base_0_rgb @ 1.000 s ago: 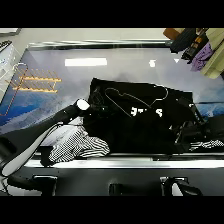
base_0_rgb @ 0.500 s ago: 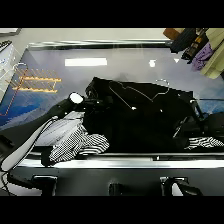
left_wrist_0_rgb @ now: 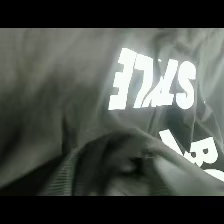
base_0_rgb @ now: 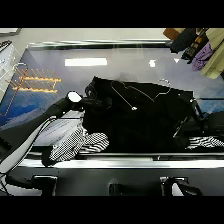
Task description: Fold the clothes and pants, and hang the long-sleeved shirts on hangers.
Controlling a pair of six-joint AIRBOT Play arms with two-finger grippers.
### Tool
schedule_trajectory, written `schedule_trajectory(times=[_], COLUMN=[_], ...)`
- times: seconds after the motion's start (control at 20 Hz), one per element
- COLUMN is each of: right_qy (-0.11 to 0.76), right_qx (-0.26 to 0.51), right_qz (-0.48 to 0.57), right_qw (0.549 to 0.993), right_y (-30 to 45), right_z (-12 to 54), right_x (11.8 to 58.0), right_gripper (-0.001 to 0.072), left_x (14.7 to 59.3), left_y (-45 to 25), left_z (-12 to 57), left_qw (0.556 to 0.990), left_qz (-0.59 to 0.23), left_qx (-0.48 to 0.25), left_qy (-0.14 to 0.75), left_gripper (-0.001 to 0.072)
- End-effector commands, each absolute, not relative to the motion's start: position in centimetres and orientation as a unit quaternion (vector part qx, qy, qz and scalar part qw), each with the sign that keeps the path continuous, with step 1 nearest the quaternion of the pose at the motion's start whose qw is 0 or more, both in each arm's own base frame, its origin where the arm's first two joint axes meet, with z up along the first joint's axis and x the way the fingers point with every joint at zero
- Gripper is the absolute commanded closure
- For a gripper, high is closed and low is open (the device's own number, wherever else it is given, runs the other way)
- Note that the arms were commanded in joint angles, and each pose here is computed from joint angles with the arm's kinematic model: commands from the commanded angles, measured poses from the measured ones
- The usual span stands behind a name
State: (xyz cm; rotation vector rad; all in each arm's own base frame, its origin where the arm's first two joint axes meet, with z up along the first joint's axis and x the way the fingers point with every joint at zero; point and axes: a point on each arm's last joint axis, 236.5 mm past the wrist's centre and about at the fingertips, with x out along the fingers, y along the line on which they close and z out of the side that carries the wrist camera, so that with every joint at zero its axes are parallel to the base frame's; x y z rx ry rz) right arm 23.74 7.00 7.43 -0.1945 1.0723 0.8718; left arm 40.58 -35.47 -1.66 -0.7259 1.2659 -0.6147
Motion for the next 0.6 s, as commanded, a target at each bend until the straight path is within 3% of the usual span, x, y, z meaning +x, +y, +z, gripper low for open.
schedule_trajectory(times=[0.0, 0.3, 0.55], right_qy=[0.494, 0.493, 0.491], right_qx=[-0.087, -0.088, -0.088], right_qz=[0.404, 0.403, 0.399], right_qw=[0.765, 0.766, 0.769], right_y=[7.1, 7.1, 7.0], right_z=[7.5, 7.5, 7.5], right_x=[23.7, 23.7, 23.9], right_gripper=[0.0677, 0.0677, 0.0677], left_x=[40.1, 37.0, 35.8], left_y=[-36.8, -39.4, -39.4], left_z=[0.6, -0.6, -4.2], left_qw=[0.699, 0.677, 0.694], left_qz=[-0.311, -0.334, -0.332], left_qx=[-0.319, -0.292, -0.219], left_qy=[0.559, 0.588, 0.601], left_gripper=[0.0078, 0.0078, 0.0079])
